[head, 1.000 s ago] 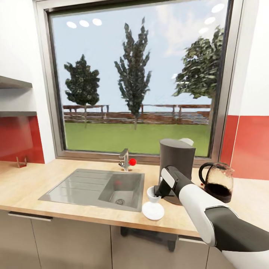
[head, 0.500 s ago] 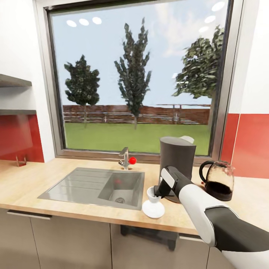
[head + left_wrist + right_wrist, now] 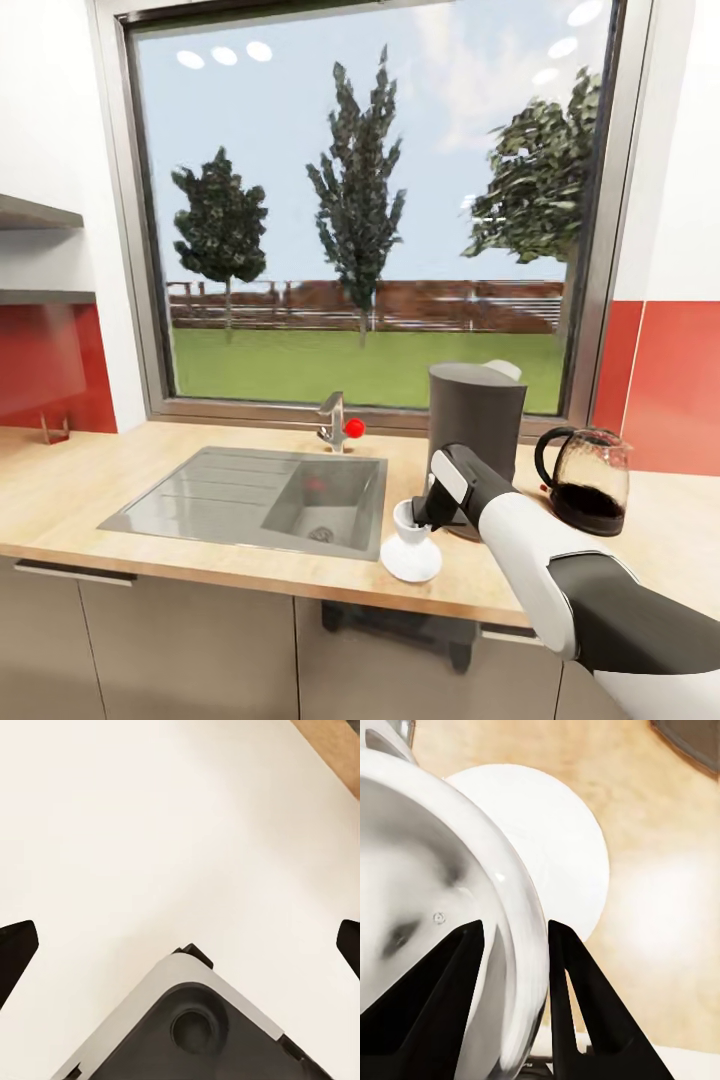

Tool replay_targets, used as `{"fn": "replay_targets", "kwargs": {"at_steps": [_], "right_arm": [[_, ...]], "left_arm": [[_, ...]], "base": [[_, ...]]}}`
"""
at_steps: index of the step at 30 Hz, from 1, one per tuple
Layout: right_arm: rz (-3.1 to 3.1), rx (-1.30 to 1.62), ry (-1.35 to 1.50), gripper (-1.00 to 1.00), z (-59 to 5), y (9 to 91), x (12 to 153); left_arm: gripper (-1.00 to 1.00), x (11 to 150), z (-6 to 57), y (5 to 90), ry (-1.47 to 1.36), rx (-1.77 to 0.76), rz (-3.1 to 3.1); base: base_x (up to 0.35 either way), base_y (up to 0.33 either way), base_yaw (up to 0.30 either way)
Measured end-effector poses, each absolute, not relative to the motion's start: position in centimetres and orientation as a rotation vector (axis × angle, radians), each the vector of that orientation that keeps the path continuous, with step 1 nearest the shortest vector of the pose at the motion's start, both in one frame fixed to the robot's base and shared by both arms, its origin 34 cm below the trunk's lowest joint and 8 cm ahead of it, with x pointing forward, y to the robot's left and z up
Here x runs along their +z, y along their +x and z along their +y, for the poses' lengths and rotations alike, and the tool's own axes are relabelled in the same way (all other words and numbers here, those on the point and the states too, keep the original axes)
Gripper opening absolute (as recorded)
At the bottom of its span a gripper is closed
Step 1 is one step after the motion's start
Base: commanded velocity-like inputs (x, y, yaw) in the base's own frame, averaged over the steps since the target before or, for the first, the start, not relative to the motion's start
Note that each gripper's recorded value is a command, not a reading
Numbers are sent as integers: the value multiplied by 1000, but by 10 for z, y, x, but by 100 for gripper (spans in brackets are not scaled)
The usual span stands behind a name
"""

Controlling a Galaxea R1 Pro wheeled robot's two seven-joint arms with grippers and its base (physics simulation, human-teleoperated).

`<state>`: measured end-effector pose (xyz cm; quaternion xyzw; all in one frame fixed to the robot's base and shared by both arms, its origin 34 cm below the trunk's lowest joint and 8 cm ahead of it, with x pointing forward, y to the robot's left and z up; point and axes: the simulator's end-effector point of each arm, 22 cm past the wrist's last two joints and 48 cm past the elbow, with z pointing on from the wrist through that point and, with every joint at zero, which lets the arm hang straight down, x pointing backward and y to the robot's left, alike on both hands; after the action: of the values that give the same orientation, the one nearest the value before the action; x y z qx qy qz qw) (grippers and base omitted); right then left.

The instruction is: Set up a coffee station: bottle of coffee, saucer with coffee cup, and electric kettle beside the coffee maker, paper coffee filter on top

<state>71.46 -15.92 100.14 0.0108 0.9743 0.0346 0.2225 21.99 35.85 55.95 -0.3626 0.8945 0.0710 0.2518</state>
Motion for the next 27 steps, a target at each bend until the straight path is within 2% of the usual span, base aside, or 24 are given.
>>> {"fn": "replay_targets", "kwargs": {"at_steps": [6,27], "right_arm": [[2691,94,30,-100,-159,715,1001],[2692,94,33,-100,-161,716,996]], "left_arm": [[100,559,358,220,-987,192,2433],[100,554,358,221,-987,192,2433]], "base": [[170,-34,0],[8,-2,0]]}}
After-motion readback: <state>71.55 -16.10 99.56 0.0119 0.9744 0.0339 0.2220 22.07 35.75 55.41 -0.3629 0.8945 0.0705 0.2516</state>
